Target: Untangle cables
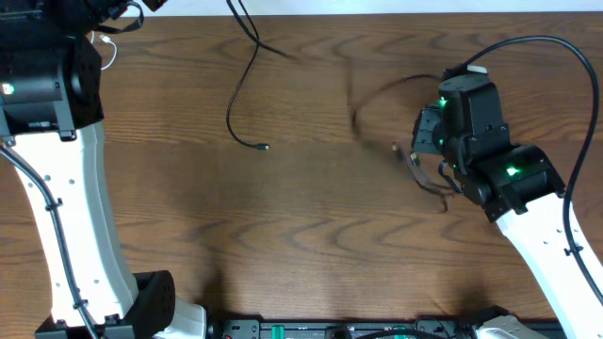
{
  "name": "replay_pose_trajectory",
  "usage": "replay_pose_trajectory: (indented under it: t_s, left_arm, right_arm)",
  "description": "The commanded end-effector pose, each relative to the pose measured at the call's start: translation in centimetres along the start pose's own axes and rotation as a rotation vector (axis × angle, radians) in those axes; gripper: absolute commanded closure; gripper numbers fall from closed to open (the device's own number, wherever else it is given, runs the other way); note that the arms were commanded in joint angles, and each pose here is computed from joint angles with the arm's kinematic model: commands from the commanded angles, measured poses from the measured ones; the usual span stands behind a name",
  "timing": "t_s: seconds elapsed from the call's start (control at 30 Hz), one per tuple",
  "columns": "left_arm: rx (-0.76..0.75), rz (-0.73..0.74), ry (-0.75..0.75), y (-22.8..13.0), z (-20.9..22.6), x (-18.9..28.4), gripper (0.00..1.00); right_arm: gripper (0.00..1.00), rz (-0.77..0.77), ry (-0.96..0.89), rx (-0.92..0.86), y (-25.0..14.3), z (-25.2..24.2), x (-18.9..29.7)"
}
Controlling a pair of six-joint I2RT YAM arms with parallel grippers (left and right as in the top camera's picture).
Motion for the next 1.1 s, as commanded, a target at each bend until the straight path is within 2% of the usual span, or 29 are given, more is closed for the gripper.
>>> replay_pose_trajectory:
  t_s: [0.0,0.17,0.3,0.4,0.53,0.67,0.87,1.07]
  left_arm:
    - [-0.047,0.008,-0.021,-0.4,-0.9,0.5,0.93]
    - [-0.047,0.009,-0.021,-0.4,-0.9,0.5,0.92]
    - [-0.047,0.009,-0.021,-0.4,-0.9,0.5,0.93]
    - [-0.047,0.009,-0.021,-0.4,-0.8,0.5,0.93]
    - [-0.047,0.009,-0.021,-0.4,-0.8,0.5,0.93]
    - [-0.047,0.009,-0.021,-0.4,-0.8,0.5,0.92]
    - [-0.046,0.015,0.009,-0.5,-0.3,0.5,0.92]
    - [-0.038,0.016,0.016,-0.5,-0.1,0.4,0.93]
  right_arm:
    - [0.25,-0.012,-0.035,-0.047,0.2,-0.4,0.1]
    - [0.15,-0.011,-0.014,-0.08,0.3,-0.1,-0.3]
    - [0.14,0.021,0.054,-0.077,0.3,0.8,-1.6]
    - [0.14,0.088,0.186,-0.074,0.0,2.3,-3.4]
    - [0.21,0.18,0.334,-0.072,-0.7,4.2,-6.4]
    - [0.22,0.275,0.451,-0.051,-2.2,6.9,-10.3]
    - [0.28,0.385,0.428,-0.142,-5.4,9.9,-15.4]
    - [0.39,0.469,0.451,-0.224,-8.2,12.2,-19.0]
Point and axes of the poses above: each gripper's point midway between its finger pads, its own x axis back along the fingers, its own z axis along the line the jaws close on, y = z × x, the point moved 10 cm from there along x, back along the fingers, and after that the axes turned 10 degrees about x, right-handed, at the moved point
